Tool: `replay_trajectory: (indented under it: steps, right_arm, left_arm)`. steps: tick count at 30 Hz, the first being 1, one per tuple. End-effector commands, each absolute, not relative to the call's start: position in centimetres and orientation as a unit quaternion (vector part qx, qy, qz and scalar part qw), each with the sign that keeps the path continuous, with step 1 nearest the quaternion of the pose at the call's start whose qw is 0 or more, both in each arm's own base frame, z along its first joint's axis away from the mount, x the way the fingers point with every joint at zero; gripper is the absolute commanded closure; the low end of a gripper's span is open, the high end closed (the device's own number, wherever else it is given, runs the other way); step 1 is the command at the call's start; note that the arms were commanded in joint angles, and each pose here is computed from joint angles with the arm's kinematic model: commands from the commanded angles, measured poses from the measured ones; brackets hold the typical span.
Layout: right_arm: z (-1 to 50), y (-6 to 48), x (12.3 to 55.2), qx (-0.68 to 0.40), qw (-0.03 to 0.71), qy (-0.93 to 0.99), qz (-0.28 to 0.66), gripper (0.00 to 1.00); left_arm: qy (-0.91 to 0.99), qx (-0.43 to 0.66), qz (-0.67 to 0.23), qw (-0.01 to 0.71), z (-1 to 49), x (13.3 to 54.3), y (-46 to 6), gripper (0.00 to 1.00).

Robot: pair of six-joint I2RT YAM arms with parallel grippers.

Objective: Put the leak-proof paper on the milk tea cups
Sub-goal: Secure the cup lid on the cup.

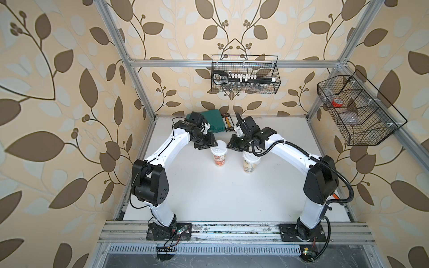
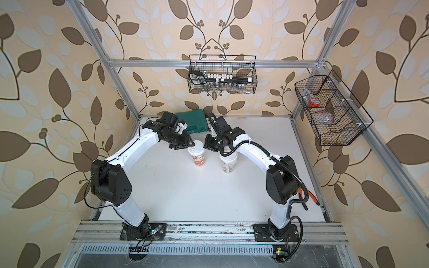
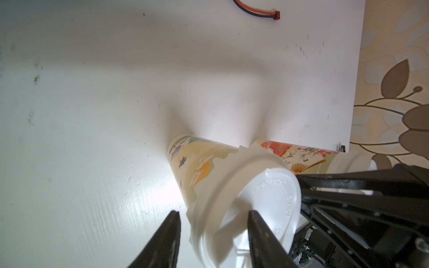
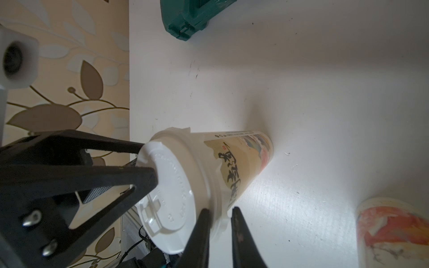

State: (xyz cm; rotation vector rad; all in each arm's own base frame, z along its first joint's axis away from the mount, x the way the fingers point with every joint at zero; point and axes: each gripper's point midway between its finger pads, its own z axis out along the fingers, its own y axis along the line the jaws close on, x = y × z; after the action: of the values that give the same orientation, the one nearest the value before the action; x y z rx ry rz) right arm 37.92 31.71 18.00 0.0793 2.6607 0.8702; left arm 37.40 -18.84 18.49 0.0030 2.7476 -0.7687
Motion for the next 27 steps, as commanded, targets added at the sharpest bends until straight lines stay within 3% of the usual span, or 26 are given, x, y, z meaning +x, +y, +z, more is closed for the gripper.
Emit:
replay_trajectory:
  steps: [1, 13, 24, 27]
  right_arm:
    - [13.2, 32.0, 36.0, 0.014, 0.114, 0.959, 0.258, 0.82]
    - [11.4, 31.8, 35.1, -0.005, 0.098, 0.971, 0.220, 0.85]
    - [14.4, 32.1, 36.1, -0.019, 0.135, 0.966, 0.217, 0.84]
    - [12.7, 32.5, 35.3, -0.029, 0.111, 0.971, 0.208, 0.84]
  left_arm:
    - [0.963, -0.008, -0.245, 0.110, 17.2, 35.6, -18.1, 0.51]
    - [0.964, -0.009, -0.244, 0.108, 16.9, 35.6, -18.1, 0.51]
    - [0.965, -0.009, -0.241, 0.106, 16.7, 35.6, -18.0, 0.51]
    - [0.964, -0.009, -0.242, 0.105, 16.6, 35.6, -18.0, 0.51]
